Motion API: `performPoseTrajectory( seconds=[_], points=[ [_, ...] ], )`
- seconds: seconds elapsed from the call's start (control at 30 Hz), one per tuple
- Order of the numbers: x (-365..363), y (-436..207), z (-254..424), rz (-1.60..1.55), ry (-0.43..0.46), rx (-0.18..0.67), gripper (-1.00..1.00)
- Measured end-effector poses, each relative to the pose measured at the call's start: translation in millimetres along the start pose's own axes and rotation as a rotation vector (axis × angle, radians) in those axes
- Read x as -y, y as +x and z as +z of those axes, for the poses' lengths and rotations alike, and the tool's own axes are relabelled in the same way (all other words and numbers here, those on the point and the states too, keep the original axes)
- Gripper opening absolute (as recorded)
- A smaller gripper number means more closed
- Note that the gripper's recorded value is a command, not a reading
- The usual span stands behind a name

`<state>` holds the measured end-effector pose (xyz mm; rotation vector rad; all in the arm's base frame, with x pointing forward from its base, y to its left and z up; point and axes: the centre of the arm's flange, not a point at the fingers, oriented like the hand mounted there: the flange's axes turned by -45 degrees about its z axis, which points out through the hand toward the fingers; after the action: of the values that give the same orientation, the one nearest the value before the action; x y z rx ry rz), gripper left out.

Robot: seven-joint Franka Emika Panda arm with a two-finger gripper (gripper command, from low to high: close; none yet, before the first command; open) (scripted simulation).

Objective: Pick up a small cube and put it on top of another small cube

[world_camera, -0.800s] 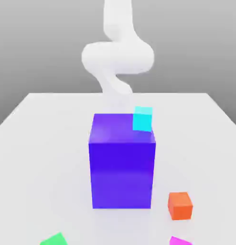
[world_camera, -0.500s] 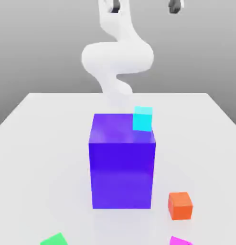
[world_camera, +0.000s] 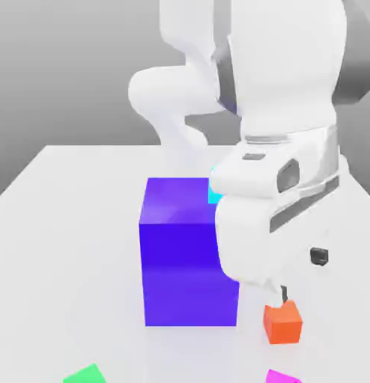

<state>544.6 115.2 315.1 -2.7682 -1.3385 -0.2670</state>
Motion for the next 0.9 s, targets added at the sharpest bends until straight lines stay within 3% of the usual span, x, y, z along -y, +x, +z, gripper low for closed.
performPoseTrajectory(
  seconds=[0.23, 0.37, 0.4, 0.6, 0.77, 0.9],
  points=[
    [21.0, -11.0, 113.1, -0.226, 0.043, 0.157, 0.00],
    [24.6, -21.5, 173.5, -0.252, 0.047, 0.175, 0.00],
    [25.1, -23.6, 182.1, -0.253, 0.048, 0.175, -1.00],
    [25.6, -24.7, 186.4, -0.253, 0.050, 0.177, -1.00],
    [21.1, -16.5, 130.2, -0.244, 0.048, 0.177, -1.00],
    [-50.5, -80.3, 93.6, 0.011, 0.023, 0.186, -1.00]
  ],
)
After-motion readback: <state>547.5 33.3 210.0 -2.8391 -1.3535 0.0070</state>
